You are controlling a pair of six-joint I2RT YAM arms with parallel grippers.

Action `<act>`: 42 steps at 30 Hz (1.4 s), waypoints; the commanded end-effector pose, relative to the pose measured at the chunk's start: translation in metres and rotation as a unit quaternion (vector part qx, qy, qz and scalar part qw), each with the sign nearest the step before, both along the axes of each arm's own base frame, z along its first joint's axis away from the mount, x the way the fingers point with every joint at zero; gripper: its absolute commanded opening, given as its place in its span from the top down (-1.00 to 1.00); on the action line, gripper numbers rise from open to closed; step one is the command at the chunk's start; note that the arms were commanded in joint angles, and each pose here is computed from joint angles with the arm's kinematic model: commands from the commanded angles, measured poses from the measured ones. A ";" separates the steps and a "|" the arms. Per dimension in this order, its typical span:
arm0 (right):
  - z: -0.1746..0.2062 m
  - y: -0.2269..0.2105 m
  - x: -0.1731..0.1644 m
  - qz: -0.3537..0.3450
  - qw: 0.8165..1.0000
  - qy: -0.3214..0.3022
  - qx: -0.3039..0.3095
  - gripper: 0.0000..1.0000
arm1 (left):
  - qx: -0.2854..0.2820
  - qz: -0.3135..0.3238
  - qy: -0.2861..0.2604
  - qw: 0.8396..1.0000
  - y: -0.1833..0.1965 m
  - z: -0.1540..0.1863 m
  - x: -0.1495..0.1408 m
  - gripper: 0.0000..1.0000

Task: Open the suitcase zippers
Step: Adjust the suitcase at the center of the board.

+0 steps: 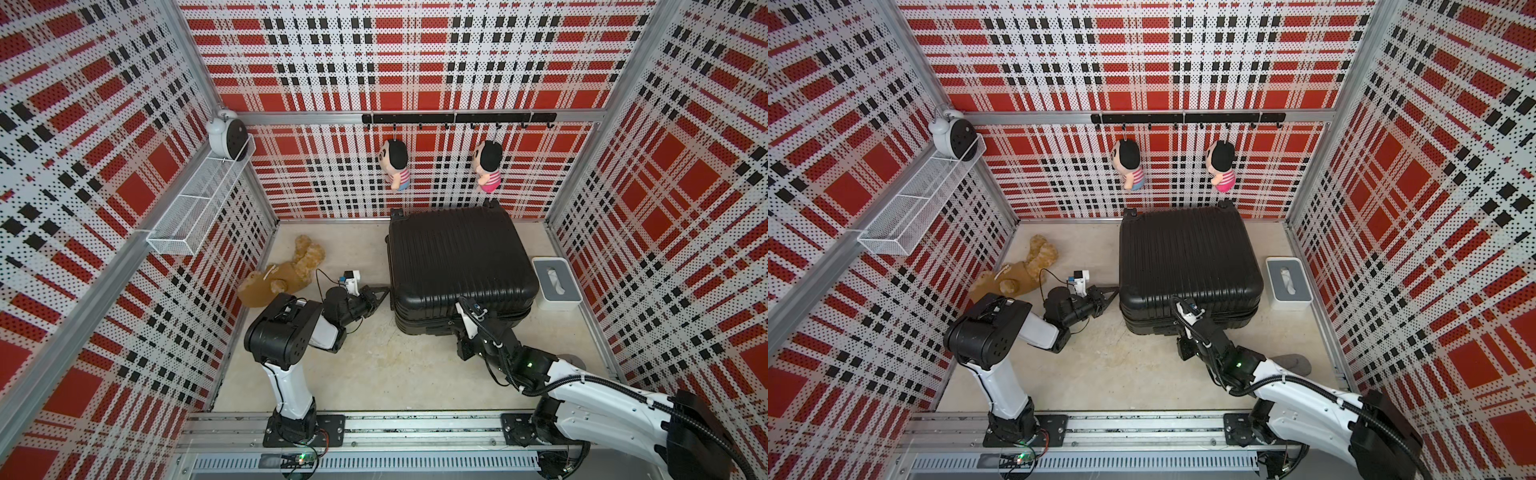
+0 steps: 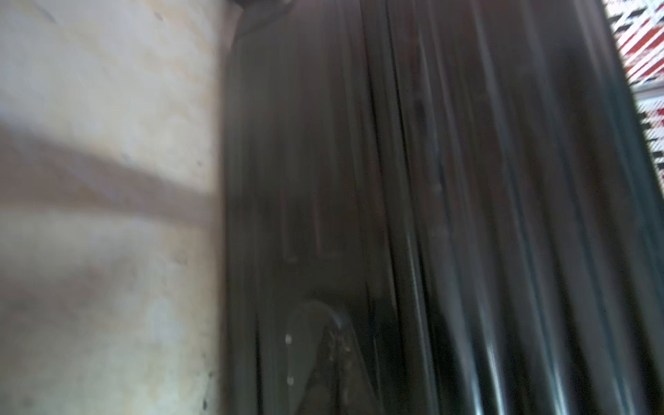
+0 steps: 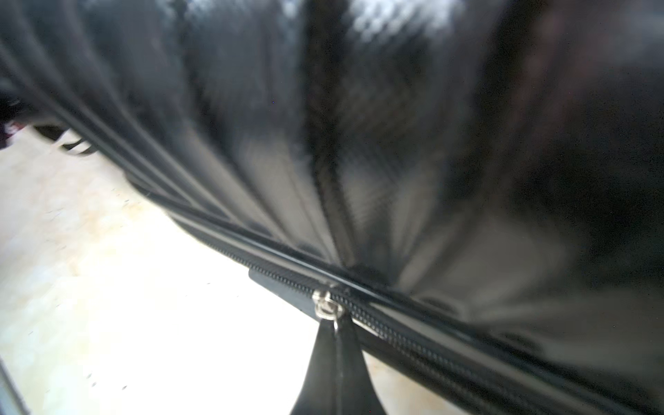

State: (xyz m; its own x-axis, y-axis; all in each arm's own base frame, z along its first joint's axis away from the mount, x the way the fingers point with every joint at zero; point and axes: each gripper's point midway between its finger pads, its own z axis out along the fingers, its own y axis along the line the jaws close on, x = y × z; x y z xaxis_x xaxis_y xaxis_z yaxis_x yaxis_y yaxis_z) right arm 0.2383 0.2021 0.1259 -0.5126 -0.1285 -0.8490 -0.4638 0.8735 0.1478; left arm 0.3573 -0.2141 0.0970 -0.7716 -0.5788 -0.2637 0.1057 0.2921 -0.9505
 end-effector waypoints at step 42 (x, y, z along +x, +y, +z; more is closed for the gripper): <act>0.029 -0.018 0.006 -0.027 0.997 -0.024 0.061 1.00 | -0.060 0.041 0.005 0.997 0.005 -0.034 0.257 -0.24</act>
